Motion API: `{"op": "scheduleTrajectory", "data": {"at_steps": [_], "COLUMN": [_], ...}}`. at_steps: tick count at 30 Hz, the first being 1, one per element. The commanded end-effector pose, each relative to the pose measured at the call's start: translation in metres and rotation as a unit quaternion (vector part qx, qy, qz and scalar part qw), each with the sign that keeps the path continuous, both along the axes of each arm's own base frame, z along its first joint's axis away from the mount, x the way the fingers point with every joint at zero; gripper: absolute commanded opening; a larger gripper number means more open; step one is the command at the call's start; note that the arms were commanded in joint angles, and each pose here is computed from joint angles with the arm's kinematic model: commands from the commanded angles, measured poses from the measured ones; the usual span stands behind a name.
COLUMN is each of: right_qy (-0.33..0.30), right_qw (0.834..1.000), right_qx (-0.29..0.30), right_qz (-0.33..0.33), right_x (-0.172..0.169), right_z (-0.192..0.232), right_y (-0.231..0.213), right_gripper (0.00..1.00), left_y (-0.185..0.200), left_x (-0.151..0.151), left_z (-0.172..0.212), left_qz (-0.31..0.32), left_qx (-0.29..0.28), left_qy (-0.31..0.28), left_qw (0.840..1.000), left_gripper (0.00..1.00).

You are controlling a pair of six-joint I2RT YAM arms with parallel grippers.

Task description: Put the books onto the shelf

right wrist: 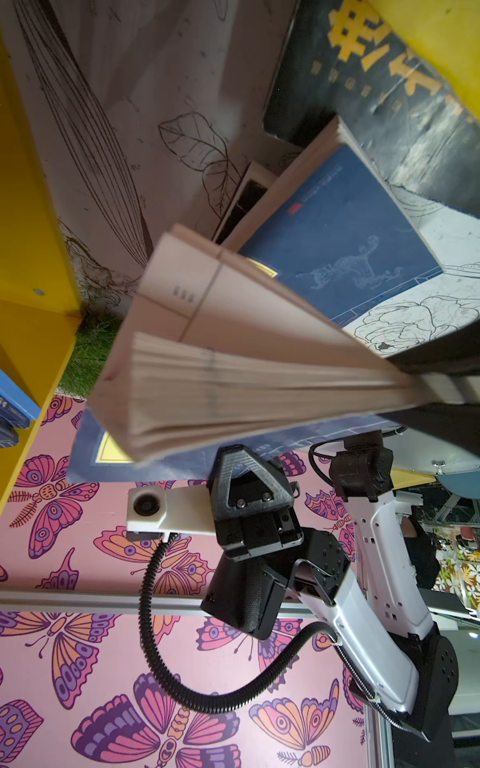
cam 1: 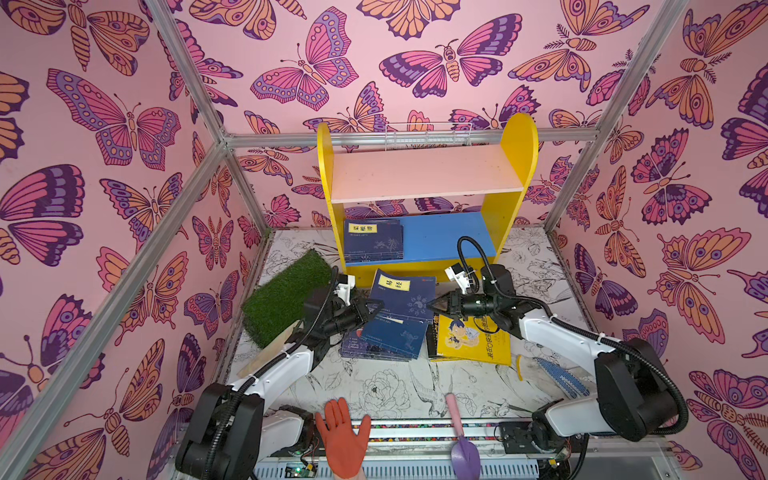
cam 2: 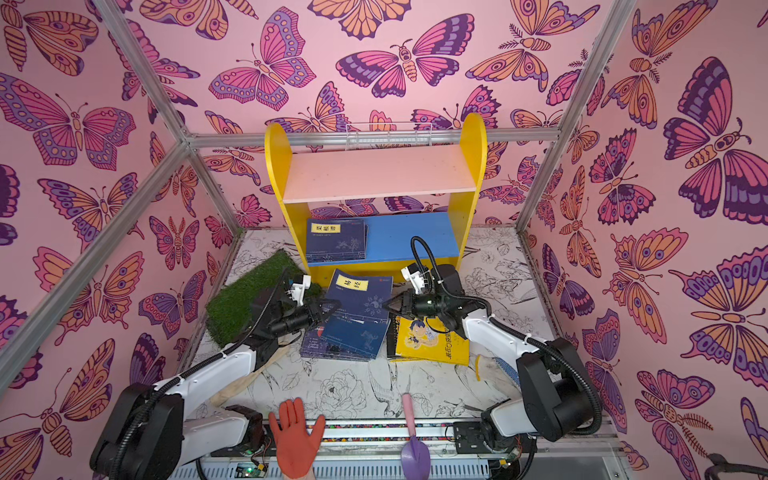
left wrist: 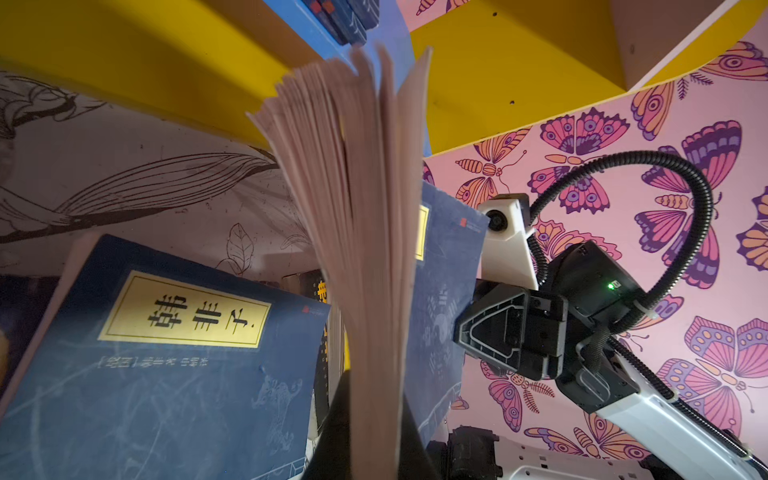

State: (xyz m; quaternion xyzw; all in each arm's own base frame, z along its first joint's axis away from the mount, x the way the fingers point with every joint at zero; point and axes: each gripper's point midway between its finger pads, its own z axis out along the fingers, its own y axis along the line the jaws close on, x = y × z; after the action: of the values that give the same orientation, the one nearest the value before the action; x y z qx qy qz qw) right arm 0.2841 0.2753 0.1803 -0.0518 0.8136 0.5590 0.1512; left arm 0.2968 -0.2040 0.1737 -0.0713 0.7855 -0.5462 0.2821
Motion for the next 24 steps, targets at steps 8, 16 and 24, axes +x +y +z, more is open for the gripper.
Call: {"op": "scheduleTrajectory", "data": {"at_steps": [8,16,24], "right_qy": [0.006,0.003,0.006], "right_qw": [0.999,0.996,0.994], "right_qx": [0.037,0.085,0.106], "right_qz": [-0.014,-0.006,0.008], "right_x": [0.005,0.009,0.007], "right_z": [0.004,0.026,0.036], "right_y": [0.000,0.007,0.017], "right_gripper": [0.48,0.40,0.38], "left_y": [0.014,0.027,0.035], "left_x": [-0.011,-0.008,-0.002], "left_z": [0.054,0.058,0.065], "left_qz": [0.044,0.086,0.118], "left_qx": [-0.081,-0.093,-0.096], "left_qy": [-0.144,-0.166,-0.186], "left_qw": [0.985,0.978,0.971], "left_gripper": [0.00,0.00,0.00]}}
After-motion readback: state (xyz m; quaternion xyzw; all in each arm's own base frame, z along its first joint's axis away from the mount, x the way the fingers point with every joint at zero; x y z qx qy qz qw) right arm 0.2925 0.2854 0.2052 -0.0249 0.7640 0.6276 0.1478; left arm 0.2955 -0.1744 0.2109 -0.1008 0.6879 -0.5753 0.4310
